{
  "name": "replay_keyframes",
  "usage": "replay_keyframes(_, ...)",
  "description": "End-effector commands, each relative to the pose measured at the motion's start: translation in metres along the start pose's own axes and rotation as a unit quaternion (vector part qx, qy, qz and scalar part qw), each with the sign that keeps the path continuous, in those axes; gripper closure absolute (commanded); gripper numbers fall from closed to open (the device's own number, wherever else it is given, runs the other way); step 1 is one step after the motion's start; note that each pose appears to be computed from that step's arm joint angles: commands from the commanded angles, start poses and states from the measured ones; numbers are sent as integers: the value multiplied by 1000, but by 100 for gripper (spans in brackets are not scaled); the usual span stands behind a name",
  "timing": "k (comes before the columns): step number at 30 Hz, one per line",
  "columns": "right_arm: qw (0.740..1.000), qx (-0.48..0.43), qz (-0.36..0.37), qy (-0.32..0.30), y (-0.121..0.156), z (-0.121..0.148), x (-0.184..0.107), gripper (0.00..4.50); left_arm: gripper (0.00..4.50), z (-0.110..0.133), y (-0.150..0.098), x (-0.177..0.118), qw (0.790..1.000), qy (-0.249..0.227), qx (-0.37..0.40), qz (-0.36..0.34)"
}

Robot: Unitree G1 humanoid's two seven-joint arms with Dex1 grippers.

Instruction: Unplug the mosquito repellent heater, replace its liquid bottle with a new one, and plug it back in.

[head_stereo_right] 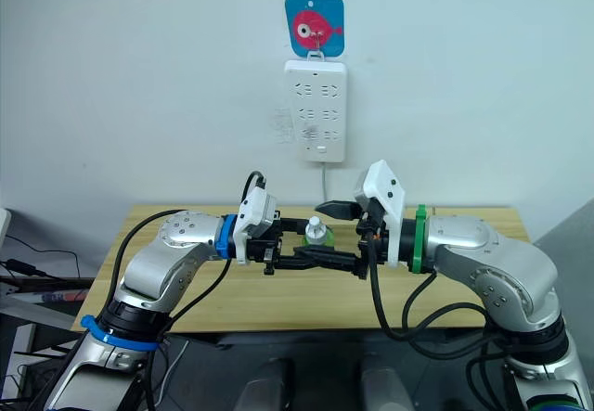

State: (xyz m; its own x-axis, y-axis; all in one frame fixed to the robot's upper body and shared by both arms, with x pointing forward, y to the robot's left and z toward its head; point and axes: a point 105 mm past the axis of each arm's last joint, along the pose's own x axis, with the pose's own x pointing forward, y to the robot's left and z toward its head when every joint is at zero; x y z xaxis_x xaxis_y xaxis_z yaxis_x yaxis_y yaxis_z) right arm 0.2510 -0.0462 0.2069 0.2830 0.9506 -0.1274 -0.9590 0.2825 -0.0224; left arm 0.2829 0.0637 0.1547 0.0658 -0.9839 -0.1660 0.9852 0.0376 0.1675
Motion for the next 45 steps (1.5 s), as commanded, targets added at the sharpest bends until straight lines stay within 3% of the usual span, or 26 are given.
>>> replay_keyframes(1, 999, -28, -2, -17, 0, 9, 1, 167, 222, 11, -2, 1, 1000, -9, 21, -2)
replay_keyframes(8, 998, -54, 8, -14, 3, 8, 0, 418, 222, 8, -2, -2, 1000, -5, 16, 4)
replay_keyframes(14, 996, -74, -17, -50, -6, 36, -17, 422, 222, -18, 8, -15, 998, 33, -7, 47)
replay_keyframes(17, 995, -67, -66, -32, -20, 25, -27, 422, 222, -41, 12, -32, 994, 74, -17, 75)
replay_keyframes(22, 982, -65, -174, 22, -45, -38, -24, 422, 222, -68, 13, -64, 984, 132, -24, 121)
replay_keyframes(29, 945, -71, -318, 43, -86, -116, -9, 422, 222, -64, -9, -72, 982, 142, -47, 113)
replay_keyframes(34, 920, -78, -381, 39, -114, -138, -6, 422, 222, -58, -20, -74, 982, 145, -58, 107)
replay_keyframes(45, 919, -12, -394, 35, -128, -174, -6, 422, 222, -50, -17, -72, 983, 132, -59, 115)
